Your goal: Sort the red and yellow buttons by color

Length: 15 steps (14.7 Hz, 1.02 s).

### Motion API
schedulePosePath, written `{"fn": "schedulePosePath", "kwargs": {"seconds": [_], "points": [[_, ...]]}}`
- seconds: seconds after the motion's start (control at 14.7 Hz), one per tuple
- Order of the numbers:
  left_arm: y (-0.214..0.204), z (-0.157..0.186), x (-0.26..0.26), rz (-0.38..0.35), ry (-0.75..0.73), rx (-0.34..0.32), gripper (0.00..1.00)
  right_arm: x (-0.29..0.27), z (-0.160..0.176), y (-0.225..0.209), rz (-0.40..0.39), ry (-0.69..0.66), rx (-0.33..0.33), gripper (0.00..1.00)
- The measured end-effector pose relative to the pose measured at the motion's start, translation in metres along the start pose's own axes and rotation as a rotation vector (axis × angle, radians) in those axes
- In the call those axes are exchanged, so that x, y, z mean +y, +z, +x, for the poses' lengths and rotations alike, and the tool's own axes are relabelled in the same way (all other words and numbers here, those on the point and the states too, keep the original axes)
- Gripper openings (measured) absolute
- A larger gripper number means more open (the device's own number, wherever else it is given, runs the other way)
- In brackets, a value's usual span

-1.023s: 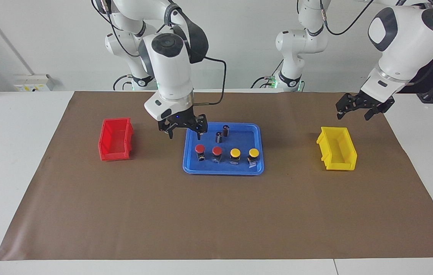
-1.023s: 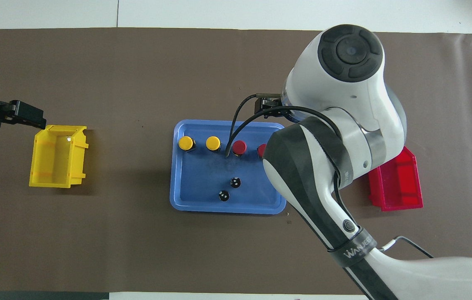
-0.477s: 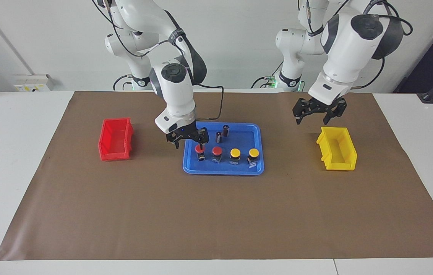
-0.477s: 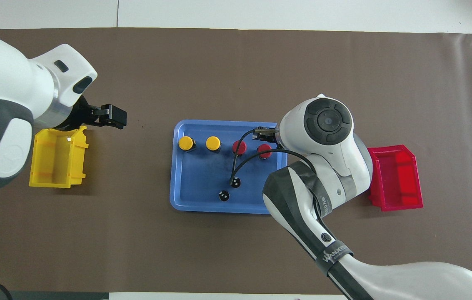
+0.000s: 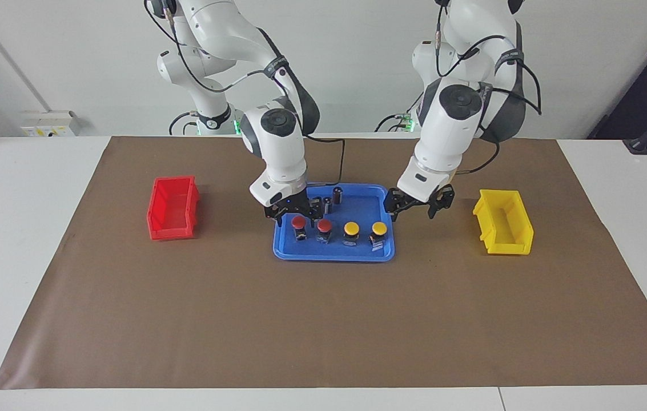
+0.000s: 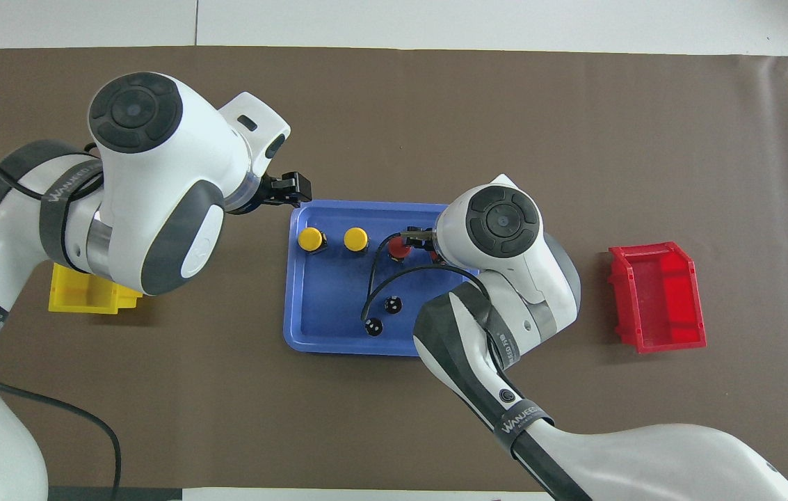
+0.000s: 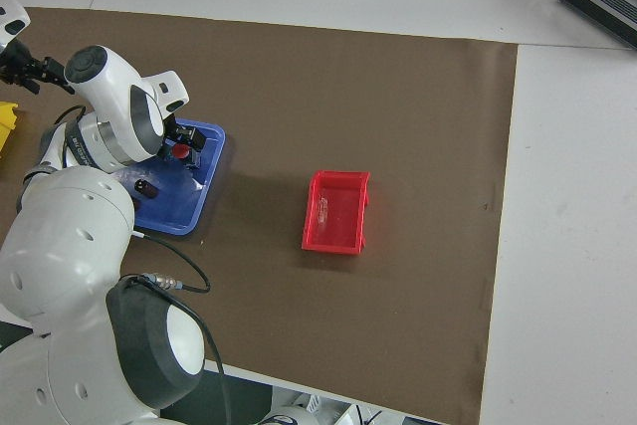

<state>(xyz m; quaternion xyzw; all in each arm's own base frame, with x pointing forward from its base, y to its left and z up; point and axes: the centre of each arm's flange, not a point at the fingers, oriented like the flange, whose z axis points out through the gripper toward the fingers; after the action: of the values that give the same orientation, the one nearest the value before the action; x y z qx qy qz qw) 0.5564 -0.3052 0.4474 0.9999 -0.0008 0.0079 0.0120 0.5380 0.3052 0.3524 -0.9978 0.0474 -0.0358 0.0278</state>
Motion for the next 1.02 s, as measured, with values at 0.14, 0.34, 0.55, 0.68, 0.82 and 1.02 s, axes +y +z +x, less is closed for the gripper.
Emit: {"fn": "schedulePosePath", "kwargs": {"seconds": [0.14,0.34,0.55,0.68,0.82,1.02], "points": [[0.022,-0.004,0.014,0.012,0.005,-0.021,1.00,0.000,-0.001,0.002,-0.002,-0.002,-0.003,0.90],[0.044,-0.013,0.023,0.025,0.005,-0.041,0.99,0.000,-0.004,0.006,-0.007,-0.009,-0.011,0.80],[0.062,-0.021,0.029,0.018,-0.014,-0.028,0.98,0.000,-0.008,0.010,-0.012,-0.014,-0.018,0.62],[0.076,-0.028,0.031,0.013,-0.016,-0.019,0.94,0.000,-0.009,0.011,-0.014,-0.018,-0.021,0.54],[0.087,-0.032,0.029,0.016,-0.025,-0.022,0.90,0.000,-0.009,0.010,-0.013,-0.023,-0.020,0.41],[0.090,-0.034,0.028,0.020,-0.031,-0.029,0.80,0.011,0.001,-0.003,-0.014,-0.031,-0.015,0.41]]}}
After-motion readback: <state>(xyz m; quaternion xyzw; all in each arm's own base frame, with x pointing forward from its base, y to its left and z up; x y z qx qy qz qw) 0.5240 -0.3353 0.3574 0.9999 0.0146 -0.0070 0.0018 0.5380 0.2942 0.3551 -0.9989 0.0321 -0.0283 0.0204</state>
